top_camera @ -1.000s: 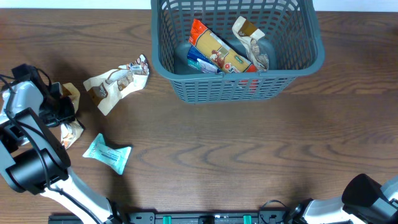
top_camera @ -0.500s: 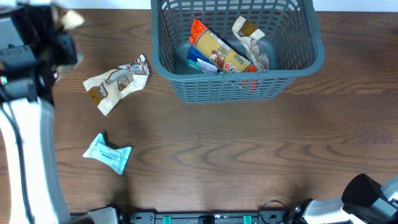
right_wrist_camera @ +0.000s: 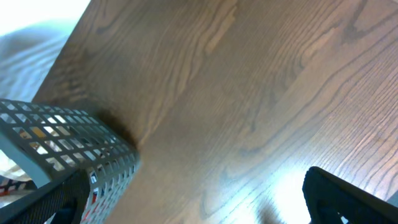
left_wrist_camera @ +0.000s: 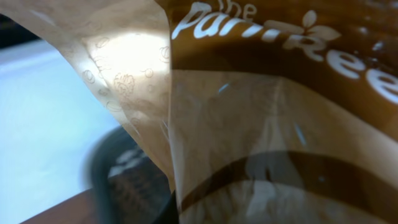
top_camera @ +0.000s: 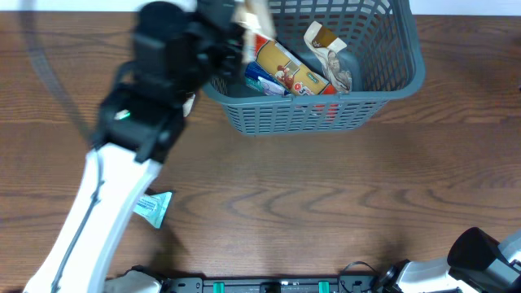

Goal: Pack container
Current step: 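Carry the wrapper into the basket with the left gripper, then release the wrapper and pull the left gripper back left, then lower the left gripper onto the cream mushroom bag and grasp it, then carry the mushroom bag over the basket with the left gripper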

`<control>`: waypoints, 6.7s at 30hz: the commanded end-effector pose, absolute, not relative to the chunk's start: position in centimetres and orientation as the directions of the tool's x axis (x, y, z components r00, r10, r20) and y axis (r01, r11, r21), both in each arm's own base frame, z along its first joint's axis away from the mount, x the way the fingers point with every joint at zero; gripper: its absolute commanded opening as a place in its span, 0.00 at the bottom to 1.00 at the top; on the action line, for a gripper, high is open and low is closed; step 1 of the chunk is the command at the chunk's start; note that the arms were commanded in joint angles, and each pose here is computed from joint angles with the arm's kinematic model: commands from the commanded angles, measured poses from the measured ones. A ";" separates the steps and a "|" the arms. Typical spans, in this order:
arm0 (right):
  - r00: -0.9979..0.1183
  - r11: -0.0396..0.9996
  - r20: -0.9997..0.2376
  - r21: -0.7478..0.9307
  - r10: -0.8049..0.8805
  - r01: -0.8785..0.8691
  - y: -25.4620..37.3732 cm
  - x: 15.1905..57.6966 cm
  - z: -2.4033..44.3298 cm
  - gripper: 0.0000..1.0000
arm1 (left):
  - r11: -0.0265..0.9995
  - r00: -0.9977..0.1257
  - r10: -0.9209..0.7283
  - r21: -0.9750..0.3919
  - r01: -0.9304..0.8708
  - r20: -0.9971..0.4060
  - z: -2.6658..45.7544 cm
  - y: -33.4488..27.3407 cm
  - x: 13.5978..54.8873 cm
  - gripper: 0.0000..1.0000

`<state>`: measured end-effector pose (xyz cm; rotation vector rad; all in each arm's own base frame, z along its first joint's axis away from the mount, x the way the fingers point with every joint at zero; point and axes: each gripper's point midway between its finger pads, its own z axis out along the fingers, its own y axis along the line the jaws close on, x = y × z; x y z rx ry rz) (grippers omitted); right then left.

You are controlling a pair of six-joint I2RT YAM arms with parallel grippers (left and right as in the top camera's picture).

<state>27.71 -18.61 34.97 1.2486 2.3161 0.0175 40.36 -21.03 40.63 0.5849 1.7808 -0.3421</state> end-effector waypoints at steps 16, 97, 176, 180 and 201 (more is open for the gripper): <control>-0.495 0.618 -0.427 0.219 0.757 0.755 -18.4 27.1 35.1 0.99 | 0.827 -0.366 0.266 0.016 0.561 -0.892 27.1 -26.5 48.9 0.06; -0.496 0.621 -0.429 0.220 0.754 0.753 -18.4 27.2 35.2 0.99 | 0.848 -0.824 0.518 0.012 0.529 -0.230 10.1 3.3 42.9 0.99; -0.498 0.620 -0.426 0.219 0.755 0.753 -18.4 27.1 35.1 0.99 | 0.938 -0.167 -0.023 -0.080 0.339 -0.986 45.8 -1.1 44.0 0.06; -0.503 0.627 -0.416 0.248 0.757 0.738 -17.9 27.4 35.2 0.99 | 0.820 -0.083 0.006 -0.043 0.571 -0.997 48.7 -10.0 40.6 0.05; -0.536 0.661 -0.422 0.244 0.731 0.710 -17.6 27.6 35.2 0.99 | 0.564 -0.377 0.103 -0.259 0.784 -0.920 32.3 -28.2 46.6 0.06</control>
